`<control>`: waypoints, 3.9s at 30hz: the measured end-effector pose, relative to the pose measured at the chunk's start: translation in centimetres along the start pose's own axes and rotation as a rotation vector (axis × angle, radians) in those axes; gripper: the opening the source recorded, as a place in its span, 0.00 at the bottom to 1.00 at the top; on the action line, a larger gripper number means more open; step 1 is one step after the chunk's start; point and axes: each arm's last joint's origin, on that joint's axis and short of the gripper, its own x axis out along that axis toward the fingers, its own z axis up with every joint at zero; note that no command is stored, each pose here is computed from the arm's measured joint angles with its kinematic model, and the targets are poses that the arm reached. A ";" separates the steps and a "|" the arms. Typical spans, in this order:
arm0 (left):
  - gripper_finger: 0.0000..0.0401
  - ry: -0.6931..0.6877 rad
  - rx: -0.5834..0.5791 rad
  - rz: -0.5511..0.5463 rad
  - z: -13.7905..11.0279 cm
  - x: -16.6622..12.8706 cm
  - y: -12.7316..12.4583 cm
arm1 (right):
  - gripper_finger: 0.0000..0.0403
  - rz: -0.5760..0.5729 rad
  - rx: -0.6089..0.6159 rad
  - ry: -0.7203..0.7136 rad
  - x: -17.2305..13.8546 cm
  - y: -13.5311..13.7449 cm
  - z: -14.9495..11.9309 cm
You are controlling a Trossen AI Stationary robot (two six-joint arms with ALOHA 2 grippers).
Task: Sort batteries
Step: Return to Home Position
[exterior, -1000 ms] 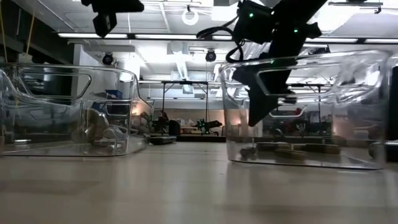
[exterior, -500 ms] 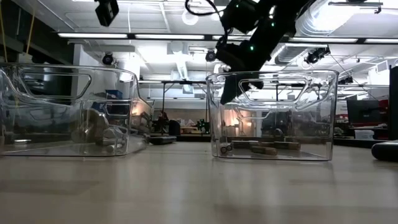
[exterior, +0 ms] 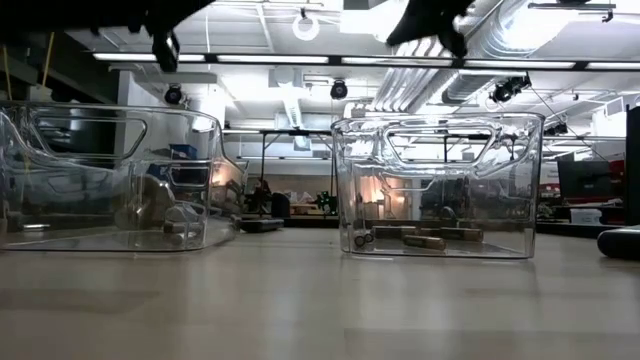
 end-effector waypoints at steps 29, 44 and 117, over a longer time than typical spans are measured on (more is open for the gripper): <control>0.00 -0.117 -0.158 0.099 -5.1 -4.6 5.7 | 0.00 0.346 0.103 -0.310 -3.7 -4.0 -8.6; 0.00 -0.059 -0.160 0.126 -5.6 -4.8 5.9 | 0.00 0.410 -0.071 -0.370 0.6 -11.0 -15.8; 0.00 0.057 -0.160 0.080 -6.2 -8.6 5.5 | 0.00 0.404 -0.101 -0.563 -5.5 -12.5 -18.7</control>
